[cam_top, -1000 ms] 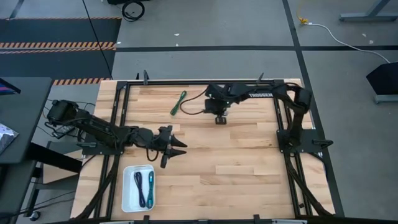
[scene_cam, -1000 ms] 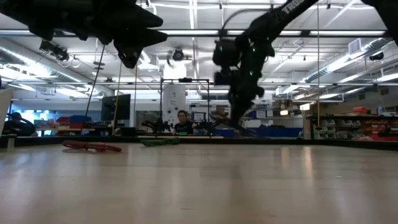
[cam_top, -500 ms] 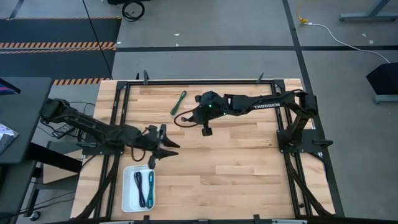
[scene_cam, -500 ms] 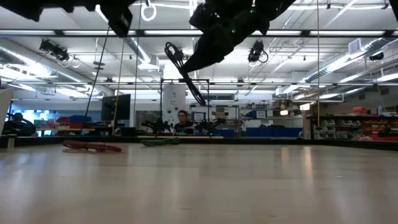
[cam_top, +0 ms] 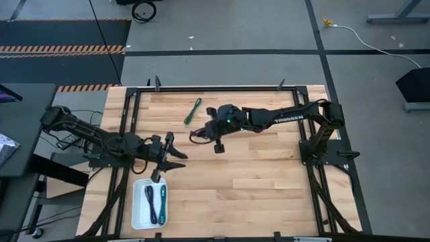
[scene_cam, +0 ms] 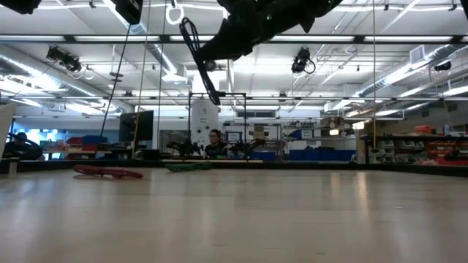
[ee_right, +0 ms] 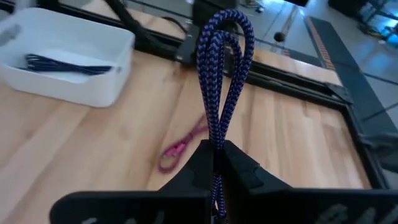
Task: Pick and place USB-C Cables
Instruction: Put the blue charger cable into the bin
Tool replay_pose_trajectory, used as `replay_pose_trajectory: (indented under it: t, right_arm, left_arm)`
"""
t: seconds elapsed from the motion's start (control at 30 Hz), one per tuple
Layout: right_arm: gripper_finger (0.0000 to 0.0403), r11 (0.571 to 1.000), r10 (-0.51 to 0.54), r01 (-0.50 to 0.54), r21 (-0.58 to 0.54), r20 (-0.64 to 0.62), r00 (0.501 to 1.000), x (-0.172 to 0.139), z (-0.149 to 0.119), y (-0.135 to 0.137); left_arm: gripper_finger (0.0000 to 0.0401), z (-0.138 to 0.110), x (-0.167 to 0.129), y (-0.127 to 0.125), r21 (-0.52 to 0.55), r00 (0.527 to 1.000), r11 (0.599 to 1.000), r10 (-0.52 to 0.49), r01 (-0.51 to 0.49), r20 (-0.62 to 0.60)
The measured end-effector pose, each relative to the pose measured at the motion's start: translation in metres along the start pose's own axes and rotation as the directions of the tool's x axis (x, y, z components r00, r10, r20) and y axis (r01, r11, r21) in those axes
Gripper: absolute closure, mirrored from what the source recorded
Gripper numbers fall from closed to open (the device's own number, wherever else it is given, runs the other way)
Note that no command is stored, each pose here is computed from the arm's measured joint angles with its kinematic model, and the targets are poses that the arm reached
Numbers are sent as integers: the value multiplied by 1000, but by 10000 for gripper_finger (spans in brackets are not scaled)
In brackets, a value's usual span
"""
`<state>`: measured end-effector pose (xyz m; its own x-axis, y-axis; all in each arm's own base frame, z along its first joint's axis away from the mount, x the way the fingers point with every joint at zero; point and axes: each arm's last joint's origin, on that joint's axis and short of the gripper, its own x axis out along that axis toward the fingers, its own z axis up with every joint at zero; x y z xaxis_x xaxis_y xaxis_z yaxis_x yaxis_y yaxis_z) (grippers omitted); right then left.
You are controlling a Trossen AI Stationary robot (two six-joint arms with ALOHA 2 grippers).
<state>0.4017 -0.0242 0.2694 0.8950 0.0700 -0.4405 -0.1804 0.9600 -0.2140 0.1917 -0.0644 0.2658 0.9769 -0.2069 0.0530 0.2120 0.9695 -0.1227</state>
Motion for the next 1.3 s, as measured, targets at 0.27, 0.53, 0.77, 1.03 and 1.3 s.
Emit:
replay_pose_trajectory:
  t: [0.27, 0.53, 0.77, 1.03, 1.3]
  right_arm:
    - [388, 997, 63, -60, -48, 50, 997, 3, 12, 31]
    - [388, 995, 81, -75, -66, 89, 993, 3, 19, 42]
    - [388, 994, 92, -85, -65, 106, 990, 8, 20, 48]
    - [388, 991, 124, -117, -73, 101, 987, 11, 20, 62]
    - [387, 990, 133, -126, -68, 104, 986, 11, 22, 68]
  left_arm:
    - [260, 0, 0, 0, -30, 1000, 1000, 2, -2, 0]
    - [260, -2, -1, -9, -36, 999, 999, -40, 39, -12]
    - [260, -1, -2, -13, 34, 998, 997, -62, 62, -6]
    - [260, -6, -2, -12, 210, 997, 975, -56, 66, -55]
    - [260, -13, -4, -11, 339, 988, 938, 110, -68, -108]
